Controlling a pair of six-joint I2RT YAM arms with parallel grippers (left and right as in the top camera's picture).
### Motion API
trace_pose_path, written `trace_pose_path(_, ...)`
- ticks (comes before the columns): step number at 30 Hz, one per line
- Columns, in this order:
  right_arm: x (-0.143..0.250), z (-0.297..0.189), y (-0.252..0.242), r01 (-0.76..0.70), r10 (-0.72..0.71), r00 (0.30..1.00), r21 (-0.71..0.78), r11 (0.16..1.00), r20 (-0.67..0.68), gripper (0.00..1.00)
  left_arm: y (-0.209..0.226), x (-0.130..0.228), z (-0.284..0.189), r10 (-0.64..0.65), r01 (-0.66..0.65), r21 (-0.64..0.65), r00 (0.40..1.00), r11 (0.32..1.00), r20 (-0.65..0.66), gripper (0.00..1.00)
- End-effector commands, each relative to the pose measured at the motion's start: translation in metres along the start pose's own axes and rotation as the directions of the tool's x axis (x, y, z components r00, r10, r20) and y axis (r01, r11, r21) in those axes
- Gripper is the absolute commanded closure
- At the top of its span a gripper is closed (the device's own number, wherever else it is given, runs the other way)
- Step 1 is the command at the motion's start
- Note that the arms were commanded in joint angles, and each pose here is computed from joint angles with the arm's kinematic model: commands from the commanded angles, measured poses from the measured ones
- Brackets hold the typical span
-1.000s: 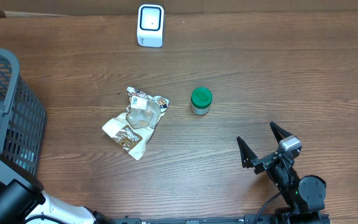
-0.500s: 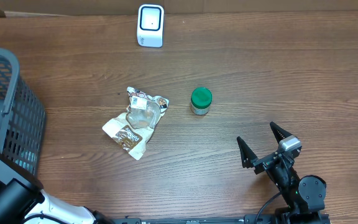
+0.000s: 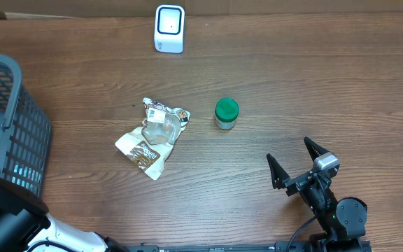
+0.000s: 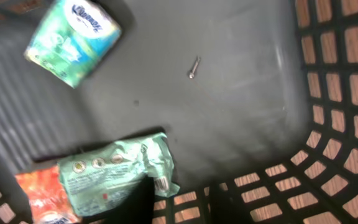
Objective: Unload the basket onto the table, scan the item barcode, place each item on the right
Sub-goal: 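Reach within the basket with the left gripper for another item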
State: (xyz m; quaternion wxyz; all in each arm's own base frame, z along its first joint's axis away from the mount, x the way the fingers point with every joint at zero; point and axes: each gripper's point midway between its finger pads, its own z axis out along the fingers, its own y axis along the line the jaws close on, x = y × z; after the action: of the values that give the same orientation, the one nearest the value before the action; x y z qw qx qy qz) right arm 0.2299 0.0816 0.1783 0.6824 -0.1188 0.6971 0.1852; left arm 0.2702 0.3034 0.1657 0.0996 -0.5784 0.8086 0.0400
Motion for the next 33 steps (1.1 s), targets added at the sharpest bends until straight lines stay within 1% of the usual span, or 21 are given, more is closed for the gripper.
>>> trace_pose_path(1, 0.002, 0.0, 0.0, 0.002, -0.002, 1.0, -0.001, 1.0, 0.004, 0.0, 0.0, 0.025, 0.022, 0.069, -0.072, -0.028, 0.994, 0.997, -0.085, 0.46)
trace_pose_path(3, 0.002, 0.0, 0.0, 0.002, -0.002, 1.0, -0.001, 1.0, 0.004, 0.0, 0.007, 0.034, 0.037, 0.069, -0.076, -0.052, 0.991, 0.996, -0.115, 0.36)
trace_pose_path(4, 0.002, 0.0, 0.0, 0.002, -0.002, 1.0, -0.001, 1.0, 0.004, 0.0, 0.015, 0.043, 0.052, 0.065, -0.077, -0.079, 0.989, 0.994, -0.136, 0.33)
trace_pose_path(9, 0.002, 0.0, 0.0, 0.002, -0.002, 1.0, -0.001, 1.0, 0.004, 0.0, 0.028, 0.06, 0.086, 0.061, -0.08, -0.113, 0.985, 0.99, -0.162, 0.33)
trace_pose_path(12, 0.002, 0.0, 0.0, 0.002, -0.002, 1.0, -0.001, 1.0, 0.004, 0.0, 0.03, 0.066, 0.102, 0.095, -0.113, -0.106, 0.982, 0.988, -0.161, 0.31)
trace_pose_path(15, 0.002, 0.0, 0.0, 0.002, -0.002, 1.0, -0.002, 1.0, 0.004, 0.0, 0.031, 0.07, 0.115, 0.125, -0.14, -0.097, 0.98, 0.985, -0.153, 0.27)
trace_pose_path(18, 0.002, 0.0, 0.0, 0.002, -0.002, 1.0, -0.001, 1.0, 0.004, 0.0, 0.032, 0.07, 0.121, 0.137, -0.152, -0.097, 0.98, 0.984, -0.141, 0.24)
trace_pose_path(22, 0.002, 0.0, 0.0, 0.002, -0.002, 1.0, -0.001, 1.0, 0.004, 0.0, 0.04, 0.069, 0.127, 0.163, -0.18, -0.136, 0.978, 0.974, -0.128, 0.23)
trace_pose_path(26, 0.002, 0.0, 0.0, 0.002, -0.002, 1.0, -0.001, 1.0, 0.004, 0.0, 0.045, 0.073, 0.131, 0.161, -0.18, -0.151, 0.978, 0.972, -0.132, 0.23)
trace_pose_path(27, 0.002, 0.0, 0.0, 0.002, -0.002, 1.0, -0.001, 1.0, 0.004, 0.0, 0.045, 0.074, 0.132, 0.161, -0.181, -0.152, 0.978, 0.972, -0.134, 0.24)
trace_pose_path(29, 0.002, 0.0, 0.0, 0.002, -0.002, 1.0, -0.001, 1.0, 0.004, 0.0, 0.045, 0.075, 0.132, 0.161, -0.181, -0.149, 0.977, 0.972, -0.139, 0.31)
trace_pose_path(30, 0.002, 0.0, 0.0, 0.002, -0.002, 1.0, -0.001, 1.0, 0.004, 0.0, 0.043, 0.077, 0.132, 0.161, -0.181, -0.138, 0.976, 0.974, -0.144, 0.38)
trace_pose_path(31, 0.002, 0.0, 0.0, 0.002, -0.002, 1.0, -0.001, 1.0, 0.004, 0.0, 0.041, 0.078, 0.132, 0.161, -0.18, -0.124, 0.976, 0.976, -0.15, 0.49)
trace_pose_path(33, 0.002, 0.0, 0.0, 0.002, -0.002, 1.0, -0.001, 1.0, 0.004, 0.0, 0.038, 0.083, 0.132, 0.16, -0.178, -0.1, 0.973, 0.979, -0.168, 0.69)
